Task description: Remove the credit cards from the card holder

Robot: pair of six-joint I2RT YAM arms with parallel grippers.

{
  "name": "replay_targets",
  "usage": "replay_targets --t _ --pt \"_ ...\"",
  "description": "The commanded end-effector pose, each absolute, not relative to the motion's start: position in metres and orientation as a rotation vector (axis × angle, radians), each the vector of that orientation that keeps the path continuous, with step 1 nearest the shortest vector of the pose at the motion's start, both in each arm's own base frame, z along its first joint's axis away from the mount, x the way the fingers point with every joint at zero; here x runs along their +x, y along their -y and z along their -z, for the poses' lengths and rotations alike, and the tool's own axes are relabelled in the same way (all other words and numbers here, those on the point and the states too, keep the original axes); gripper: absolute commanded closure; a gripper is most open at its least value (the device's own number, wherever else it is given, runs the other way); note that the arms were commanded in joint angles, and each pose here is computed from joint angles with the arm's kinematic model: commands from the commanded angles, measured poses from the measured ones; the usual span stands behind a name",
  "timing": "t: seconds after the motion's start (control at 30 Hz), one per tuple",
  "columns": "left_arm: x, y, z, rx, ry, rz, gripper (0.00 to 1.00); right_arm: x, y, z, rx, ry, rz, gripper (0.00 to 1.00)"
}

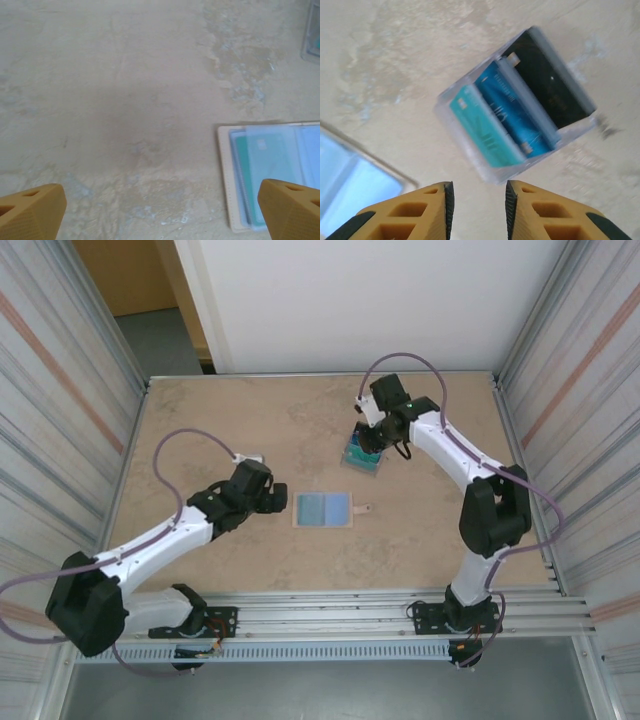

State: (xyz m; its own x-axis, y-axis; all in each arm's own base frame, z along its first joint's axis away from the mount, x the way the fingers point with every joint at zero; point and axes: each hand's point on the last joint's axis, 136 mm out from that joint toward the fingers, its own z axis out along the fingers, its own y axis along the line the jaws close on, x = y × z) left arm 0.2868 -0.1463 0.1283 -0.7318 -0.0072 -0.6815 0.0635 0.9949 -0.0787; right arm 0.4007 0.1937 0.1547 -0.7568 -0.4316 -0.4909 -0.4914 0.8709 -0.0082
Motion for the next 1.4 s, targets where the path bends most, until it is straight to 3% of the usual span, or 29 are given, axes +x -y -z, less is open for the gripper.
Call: replay_targets --t 0.0,0.23,0.6,1.07,1.37 --pt "0.284 0.129 -0.132 -0.069 -2.357 0.137 0.01 0.375 -0.212 -0.150 -0.520 -2.594 -0.234 0.64" --pt "0.273 0.113 -0.134 -0.073 -2.337 0.184 0.01 0.319 -0.254 -0.122 -0.494 -2.655 -0.240 0.59" --pt "0.257 0.082 -0.128 -0.202 -2.296 0.294 0.01 0.274 -0.326 -0.070 -0.571 -2.742 -0.261 0.50" --pt "0.244 0.071 -0.130 -0.232 -2.224 0.321 0.01 0.269 -0.353 -0.042 -0.633 -2.775 -0.238 0.40" --pt "0.246 0.071 -0.133 -0.240 -2.208 0.333 0.01 0.273 -0.352 -0.029 -0.659 -2.795 -0.194 0.39"
